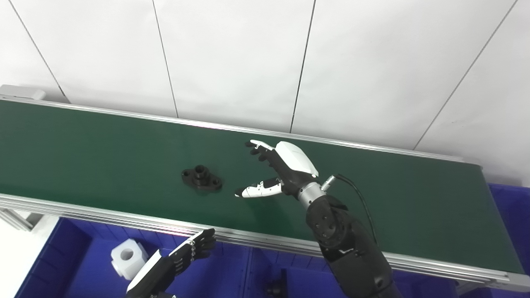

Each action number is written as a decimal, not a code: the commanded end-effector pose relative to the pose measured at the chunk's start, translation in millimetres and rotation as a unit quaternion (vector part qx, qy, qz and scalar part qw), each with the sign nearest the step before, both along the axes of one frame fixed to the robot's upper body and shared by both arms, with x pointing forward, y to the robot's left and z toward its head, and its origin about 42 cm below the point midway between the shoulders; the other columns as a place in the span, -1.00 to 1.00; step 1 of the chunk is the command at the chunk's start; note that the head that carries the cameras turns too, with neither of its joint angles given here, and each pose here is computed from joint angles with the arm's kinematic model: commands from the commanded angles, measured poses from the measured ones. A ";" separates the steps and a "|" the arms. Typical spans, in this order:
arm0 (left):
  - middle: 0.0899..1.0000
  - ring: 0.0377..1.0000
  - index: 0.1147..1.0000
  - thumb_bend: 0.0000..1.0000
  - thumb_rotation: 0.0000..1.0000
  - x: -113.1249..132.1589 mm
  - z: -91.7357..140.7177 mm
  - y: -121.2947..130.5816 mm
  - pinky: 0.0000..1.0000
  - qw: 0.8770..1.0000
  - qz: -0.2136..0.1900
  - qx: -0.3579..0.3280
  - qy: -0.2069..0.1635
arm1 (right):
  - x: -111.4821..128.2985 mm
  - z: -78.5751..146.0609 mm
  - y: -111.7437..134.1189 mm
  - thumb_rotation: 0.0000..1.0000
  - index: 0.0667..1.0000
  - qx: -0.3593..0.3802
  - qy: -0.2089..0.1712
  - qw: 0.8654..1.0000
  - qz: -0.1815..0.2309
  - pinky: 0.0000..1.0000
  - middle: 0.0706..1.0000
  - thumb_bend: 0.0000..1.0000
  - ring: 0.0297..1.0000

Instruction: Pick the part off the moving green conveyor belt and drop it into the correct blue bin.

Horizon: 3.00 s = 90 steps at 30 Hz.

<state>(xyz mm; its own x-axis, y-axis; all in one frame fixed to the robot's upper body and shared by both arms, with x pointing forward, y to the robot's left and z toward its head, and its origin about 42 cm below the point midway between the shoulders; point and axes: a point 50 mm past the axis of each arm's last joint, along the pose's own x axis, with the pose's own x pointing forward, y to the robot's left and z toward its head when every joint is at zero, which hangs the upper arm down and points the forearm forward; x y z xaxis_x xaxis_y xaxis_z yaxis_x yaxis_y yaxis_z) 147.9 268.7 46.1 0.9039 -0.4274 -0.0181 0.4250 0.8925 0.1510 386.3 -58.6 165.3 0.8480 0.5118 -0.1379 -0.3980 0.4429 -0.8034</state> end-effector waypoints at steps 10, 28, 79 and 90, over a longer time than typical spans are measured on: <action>0.81 0.77 0.82 0.61 -0.22 1.2 7.3 -5.7 0.71 0.999 -0.005 -0.017 -0.030 | 23.3 19.4 22.9 -0.21 0.76 -0.015 -0.047 0.999 0.021 0.48 0.72 0.57 0.63; 0.80 0.75 0.83 0.60 -0.22 0.5 11.8 -15.2 0.69 0.999 -0.009 -0.021 -0.039 | 38.9 5.7 43.2 -0.33 0.78 -0.060 -0.047 0.997 0.027 0.47 0.69 0.56 0.60; 0.80 0.74 0.81 0.56 -0.28 4.0 38.3 -32.7 0.68 0.998 -0.008 -0.035 -0.057 | -16.8 -22.1 -21.1 -1.00 -0.05 -0.041 -0.106 0.993 0.019 -0.24 -0.04 0.03 -0.20; 0.79 0.73 0.81 0.60 -0.23 6.0 43.3 -32.0 0.67 0.998 -0.001 -0.038 -0.057 | -86.8 26.3 -68.7 -1.00 -0.03 0.032 -0.121 0.992 -0.027 -0.40 -0.07 0.02 -0.27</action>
